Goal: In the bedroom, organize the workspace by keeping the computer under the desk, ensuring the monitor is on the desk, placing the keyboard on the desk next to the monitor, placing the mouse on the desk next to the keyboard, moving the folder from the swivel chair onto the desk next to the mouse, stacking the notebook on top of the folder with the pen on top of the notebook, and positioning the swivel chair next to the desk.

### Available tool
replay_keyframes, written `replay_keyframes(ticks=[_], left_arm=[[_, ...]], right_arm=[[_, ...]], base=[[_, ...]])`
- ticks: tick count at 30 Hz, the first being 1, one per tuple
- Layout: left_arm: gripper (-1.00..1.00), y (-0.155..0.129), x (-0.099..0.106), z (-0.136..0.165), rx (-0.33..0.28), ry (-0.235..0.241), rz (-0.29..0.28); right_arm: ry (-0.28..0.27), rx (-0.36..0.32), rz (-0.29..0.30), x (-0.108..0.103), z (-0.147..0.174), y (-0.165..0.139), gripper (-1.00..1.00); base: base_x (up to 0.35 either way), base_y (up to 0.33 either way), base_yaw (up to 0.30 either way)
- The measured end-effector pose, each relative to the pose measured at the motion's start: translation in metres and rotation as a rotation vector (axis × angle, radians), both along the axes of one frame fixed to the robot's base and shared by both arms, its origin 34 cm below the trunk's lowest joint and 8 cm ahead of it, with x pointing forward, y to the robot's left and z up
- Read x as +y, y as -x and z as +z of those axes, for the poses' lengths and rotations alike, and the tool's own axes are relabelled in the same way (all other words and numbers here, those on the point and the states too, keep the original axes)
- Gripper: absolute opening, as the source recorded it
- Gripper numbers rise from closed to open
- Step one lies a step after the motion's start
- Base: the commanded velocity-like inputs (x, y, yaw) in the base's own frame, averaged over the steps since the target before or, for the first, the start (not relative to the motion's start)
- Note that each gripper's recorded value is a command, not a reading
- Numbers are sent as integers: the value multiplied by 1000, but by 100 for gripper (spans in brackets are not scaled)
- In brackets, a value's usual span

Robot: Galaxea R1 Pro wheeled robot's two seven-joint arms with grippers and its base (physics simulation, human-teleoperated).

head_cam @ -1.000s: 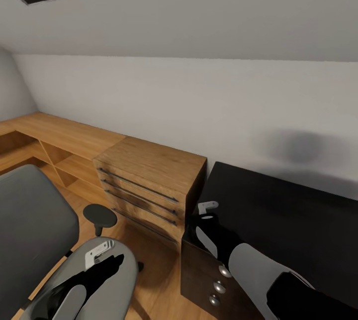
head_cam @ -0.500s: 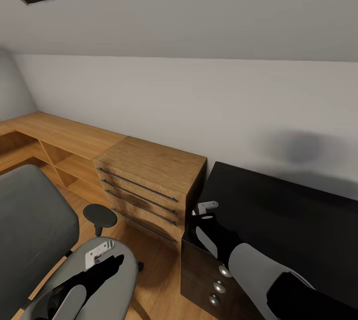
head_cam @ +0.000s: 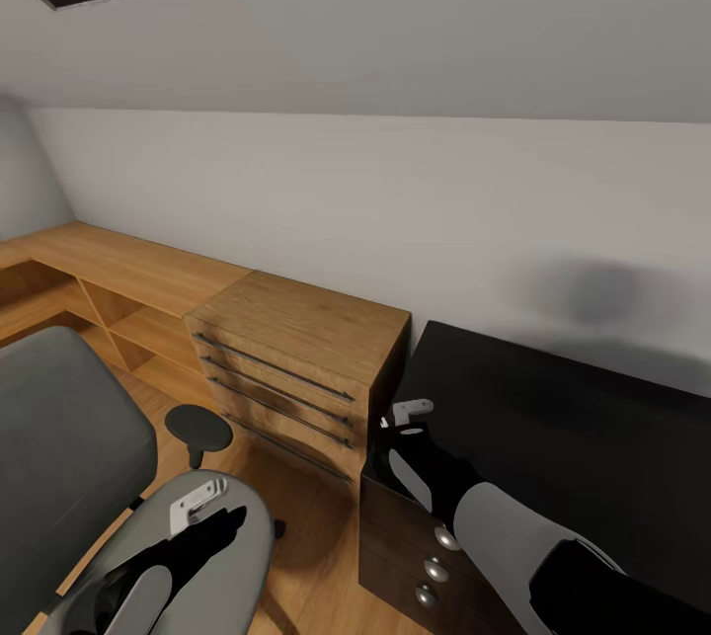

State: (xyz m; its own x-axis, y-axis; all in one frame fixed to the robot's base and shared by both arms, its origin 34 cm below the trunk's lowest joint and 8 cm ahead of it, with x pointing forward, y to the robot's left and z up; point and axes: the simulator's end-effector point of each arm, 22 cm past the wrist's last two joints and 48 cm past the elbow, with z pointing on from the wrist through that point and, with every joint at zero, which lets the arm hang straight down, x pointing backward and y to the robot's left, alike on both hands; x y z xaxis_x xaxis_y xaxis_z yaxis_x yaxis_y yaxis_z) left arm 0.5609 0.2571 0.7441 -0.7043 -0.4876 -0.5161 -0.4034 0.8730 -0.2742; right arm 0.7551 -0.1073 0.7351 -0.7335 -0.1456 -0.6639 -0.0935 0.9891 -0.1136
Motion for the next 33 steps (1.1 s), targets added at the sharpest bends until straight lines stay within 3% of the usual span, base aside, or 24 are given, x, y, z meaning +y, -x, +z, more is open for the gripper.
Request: replay_keyframes(ticks=[8,33], left_arm=[[100,3,0,-5,13,-2,0],[100,3,-11,-1,15,18,4]], right_arm=[[-45,23,38,13,-4,4,-100],[-48,23,42,14,1,4,-100]], base=[[0,0,0],[0,0,0]])
